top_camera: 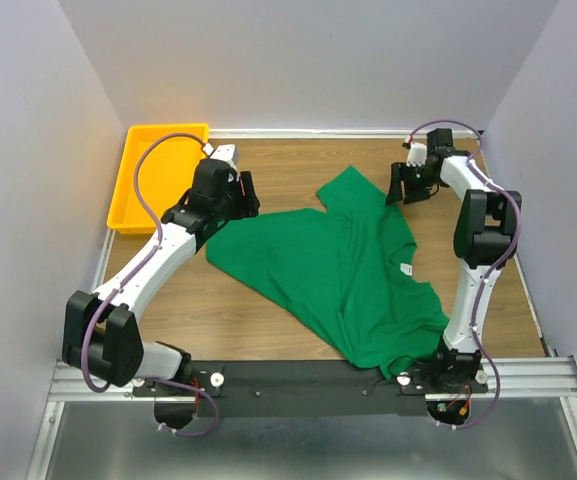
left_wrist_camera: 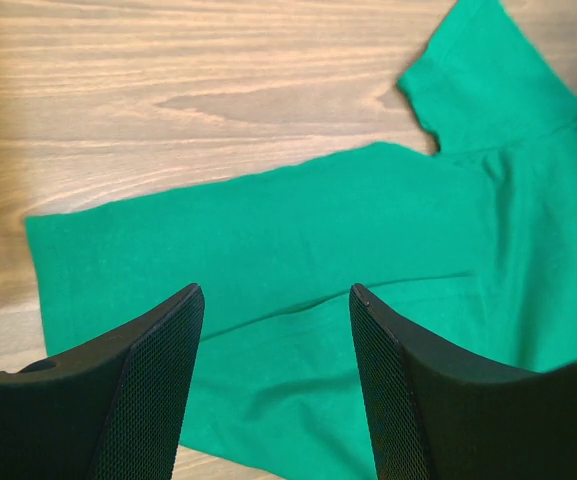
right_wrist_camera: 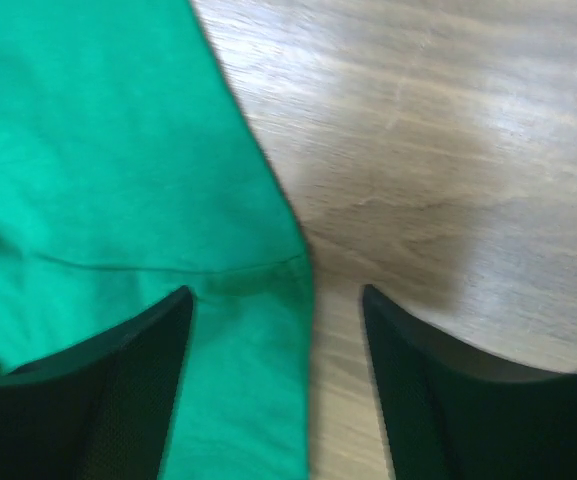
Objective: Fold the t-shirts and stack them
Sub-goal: Flatten the tshirt out
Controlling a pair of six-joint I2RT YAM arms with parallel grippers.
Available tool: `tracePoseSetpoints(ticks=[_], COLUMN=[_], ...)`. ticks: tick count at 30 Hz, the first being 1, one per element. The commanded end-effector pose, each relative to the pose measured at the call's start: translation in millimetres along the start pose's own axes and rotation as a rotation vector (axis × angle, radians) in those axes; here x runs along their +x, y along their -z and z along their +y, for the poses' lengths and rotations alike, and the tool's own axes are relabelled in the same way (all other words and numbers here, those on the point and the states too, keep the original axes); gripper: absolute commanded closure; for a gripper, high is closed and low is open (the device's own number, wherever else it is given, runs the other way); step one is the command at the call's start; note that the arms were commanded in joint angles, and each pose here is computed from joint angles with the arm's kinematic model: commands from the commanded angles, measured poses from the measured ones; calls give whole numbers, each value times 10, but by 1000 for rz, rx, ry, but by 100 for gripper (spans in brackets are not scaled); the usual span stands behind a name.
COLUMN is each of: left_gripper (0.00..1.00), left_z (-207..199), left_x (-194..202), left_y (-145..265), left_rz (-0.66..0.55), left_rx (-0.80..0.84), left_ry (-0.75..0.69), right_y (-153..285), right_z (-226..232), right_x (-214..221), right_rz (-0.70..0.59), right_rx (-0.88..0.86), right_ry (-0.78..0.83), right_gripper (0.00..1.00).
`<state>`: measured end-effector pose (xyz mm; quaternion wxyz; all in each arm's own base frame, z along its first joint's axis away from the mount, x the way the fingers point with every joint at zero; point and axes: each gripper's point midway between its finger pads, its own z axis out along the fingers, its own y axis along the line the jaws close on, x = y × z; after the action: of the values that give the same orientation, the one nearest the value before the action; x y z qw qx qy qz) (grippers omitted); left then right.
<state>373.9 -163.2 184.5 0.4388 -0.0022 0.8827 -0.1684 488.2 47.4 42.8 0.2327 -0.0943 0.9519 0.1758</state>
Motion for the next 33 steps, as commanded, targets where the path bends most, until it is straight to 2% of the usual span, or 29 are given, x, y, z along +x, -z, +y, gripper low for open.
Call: tracePoseSetpoints(ticks=[1,5,8,9,12,14,19,24,30,33], left_gripper=[32,32,32,32,32,33,33,34,35,36], left_z=[99,112,119,122,132,146,197,224,363,338], left_x=[-61,-34,-52,-56,-58,-58,64,83,30,-198], left_y=[60,50,29,13,-15,-33,-194,-531,-997,-1254], left_rz=[-51,-44,-48,-47,-45,-43,-2,55,127,112], left_rx=[-37,-36,-30,-26,-24,-26,-31,-52,-115,-101], left_ry=[30,30,32,36,35,38,34,15,-36,-56], right_y=[-204,-251,-271,-273,-189,14,406,513,586,546], right_z=[-65,104,171,122,-61,-299,-910,-1089,-1383,-1426], right_x=[155,263,395,429,491,446,843,1294,1272,1172], right_rz=[40,59,87,94,96,50,64,138,95,79], right_rx=[-13,-114,-148,-120,-32,47,243,269,326,312], right_ry=[-52,-76,-104,-109,-124,-159,-146,-138,-210,-204], right_gripper=[33,49,64,80,99,100,100,99,99,99])
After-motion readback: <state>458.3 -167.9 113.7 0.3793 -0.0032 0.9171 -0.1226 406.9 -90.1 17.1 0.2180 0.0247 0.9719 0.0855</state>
